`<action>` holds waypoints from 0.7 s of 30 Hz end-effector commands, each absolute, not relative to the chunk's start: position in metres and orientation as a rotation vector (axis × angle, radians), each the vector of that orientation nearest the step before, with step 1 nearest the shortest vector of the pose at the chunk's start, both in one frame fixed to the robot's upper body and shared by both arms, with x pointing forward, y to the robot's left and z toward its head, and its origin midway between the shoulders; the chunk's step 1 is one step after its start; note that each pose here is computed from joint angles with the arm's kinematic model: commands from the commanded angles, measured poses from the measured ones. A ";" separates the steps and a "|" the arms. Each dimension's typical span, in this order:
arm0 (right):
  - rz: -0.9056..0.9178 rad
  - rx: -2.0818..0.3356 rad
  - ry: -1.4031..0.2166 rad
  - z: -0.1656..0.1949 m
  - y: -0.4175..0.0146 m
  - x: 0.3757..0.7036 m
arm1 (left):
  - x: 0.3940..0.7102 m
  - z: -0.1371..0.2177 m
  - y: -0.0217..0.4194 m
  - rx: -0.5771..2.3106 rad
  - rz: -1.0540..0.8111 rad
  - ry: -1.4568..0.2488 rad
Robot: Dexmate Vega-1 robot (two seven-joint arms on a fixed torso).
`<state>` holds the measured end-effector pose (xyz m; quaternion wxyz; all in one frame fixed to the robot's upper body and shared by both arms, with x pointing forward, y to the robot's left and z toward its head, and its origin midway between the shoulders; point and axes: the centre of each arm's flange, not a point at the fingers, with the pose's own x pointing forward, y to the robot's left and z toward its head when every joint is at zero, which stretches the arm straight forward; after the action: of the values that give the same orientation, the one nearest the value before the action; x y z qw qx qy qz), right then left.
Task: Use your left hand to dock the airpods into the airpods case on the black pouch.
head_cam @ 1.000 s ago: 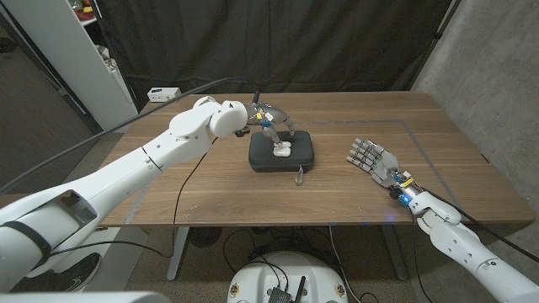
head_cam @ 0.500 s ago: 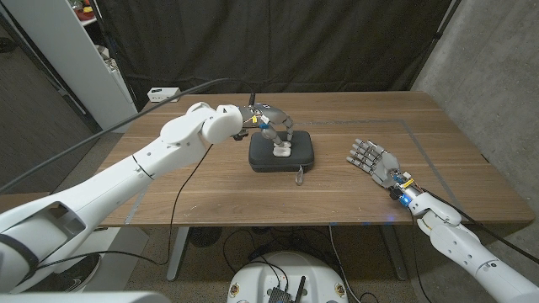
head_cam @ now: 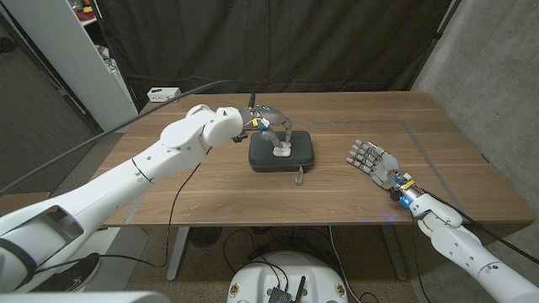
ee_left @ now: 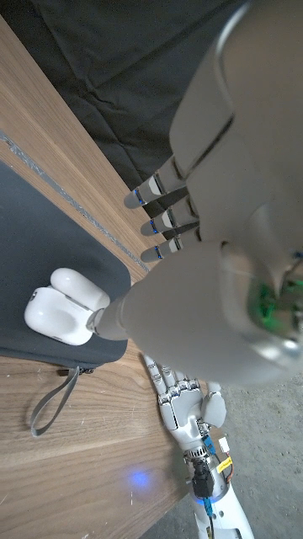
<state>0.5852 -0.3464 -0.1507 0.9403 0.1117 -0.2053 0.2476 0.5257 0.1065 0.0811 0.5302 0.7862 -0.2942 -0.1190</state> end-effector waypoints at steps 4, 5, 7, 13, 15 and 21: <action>0.497 0.234 -0.418 -0.150 -0.351 0.586 | 0.534 0.073 0.105 1.892 -0.286 -0.656; 0.497 0.235 -0.418 -0.151 -0.352 0.586 | 0.534 0.073 0.105 1.892 -0.282 -0.654; 0.497 0.235 -0.418 -0.151 -0.352 0.587 | 0.535 0.073 0.105 1.899 -0.278 -0.646; 0.493 0.246 -0.417 -0.154 -0.352 0.587 | 0.537 0.071 0.104 1.914 -0.284 -0.630; 0.493 0.248 -0.416 -0.155 -0.353 0.586 | 0.537 0.071 0.103 1.917 -0.287 -0.628; 0.489 0.250 -0.419 -0.156 -0.355 0.585 | 0.539 0.069 0.103 1.923 -0.291 -0.612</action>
<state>0.5860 -0.3524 -0.1534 0.9411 0.1180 -0.2043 0.2422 0.5358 0.1044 0.0720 0.5265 0.7984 -0.2665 -0.1196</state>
